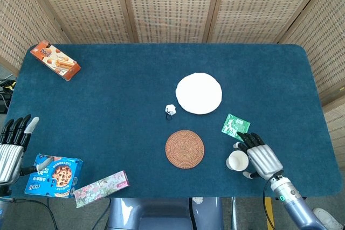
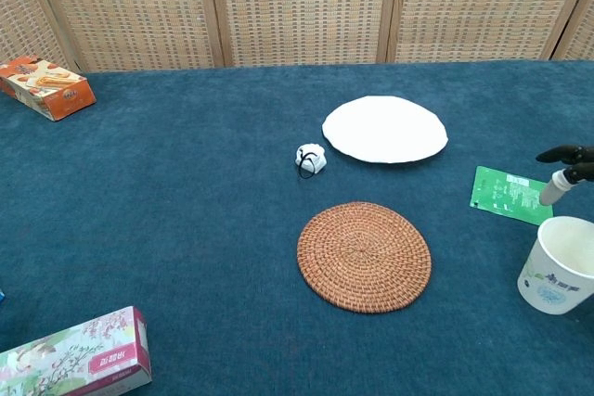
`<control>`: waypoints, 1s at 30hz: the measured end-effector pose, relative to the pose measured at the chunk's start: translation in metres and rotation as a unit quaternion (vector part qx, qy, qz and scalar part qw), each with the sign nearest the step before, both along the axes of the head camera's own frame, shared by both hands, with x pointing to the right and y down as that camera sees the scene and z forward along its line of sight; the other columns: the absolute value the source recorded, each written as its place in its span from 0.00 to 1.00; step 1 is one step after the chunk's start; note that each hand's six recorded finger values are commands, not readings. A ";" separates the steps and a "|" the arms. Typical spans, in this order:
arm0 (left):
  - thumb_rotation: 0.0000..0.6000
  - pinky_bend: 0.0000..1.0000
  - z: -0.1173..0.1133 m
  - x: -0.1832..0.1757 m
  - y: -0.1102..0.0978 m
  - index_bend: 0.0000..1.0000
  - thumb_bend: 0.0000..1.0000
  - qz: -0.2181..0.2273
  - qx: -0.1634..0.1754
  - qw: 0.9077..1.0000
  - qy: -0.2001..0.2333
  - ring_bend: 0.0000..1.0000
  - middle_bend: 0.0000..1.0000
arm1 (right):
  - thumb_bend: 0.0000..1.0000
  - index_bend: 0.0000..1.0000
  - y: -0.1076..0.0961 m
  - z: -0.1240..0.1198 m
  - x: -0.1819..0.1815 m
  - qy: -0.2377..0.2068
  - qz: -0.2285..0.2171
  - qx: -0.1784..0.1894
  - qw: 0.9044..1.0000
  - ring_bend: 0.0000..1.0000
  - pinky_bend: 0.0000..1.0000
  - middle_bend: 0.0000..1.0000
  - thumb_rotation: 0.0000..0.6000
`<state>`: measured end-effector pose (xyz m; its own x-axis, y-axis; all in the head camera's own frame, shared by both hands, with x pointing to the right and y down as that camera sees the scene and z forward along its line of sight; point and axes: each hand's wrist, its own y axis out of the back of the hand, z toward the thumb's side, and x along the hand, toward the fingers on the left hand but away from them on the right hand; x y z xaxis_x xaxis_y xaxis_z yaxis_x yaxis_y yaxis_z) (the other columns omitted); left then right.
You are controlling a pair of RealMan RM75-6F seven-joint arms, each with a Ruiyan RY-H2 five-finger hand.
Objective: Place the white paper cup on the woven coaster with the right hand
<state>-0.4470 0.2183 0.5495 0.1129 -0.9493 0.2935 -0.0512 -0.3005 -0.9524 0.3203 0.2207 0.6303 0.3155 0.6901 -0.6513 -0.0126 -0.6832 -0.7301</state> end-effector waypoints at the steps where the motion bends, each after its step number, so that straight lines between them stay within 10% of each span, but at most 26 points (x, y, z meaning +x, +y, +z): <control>1: 0.00 0.00 0.000 0.000 0.000 0.00 0.08 0.000 0.000 1.000 0.000 0.00 0.00 | 0.03 0.23 0.000 0.001 0.001 0.002 0.000 -0.002 1.000 0.00 0.00 0.00 1.00; 30: 0.00 0.00 0.000 0.000 -0.001 0.00 0.08 -0.002 0.000 1.000 -0.001 0.00 0.00 | 0.03 0.49 -0.010 0.008 -0.026 -0.016 -0.009 0.005 1.000 0.00 0.00 0.07 1.00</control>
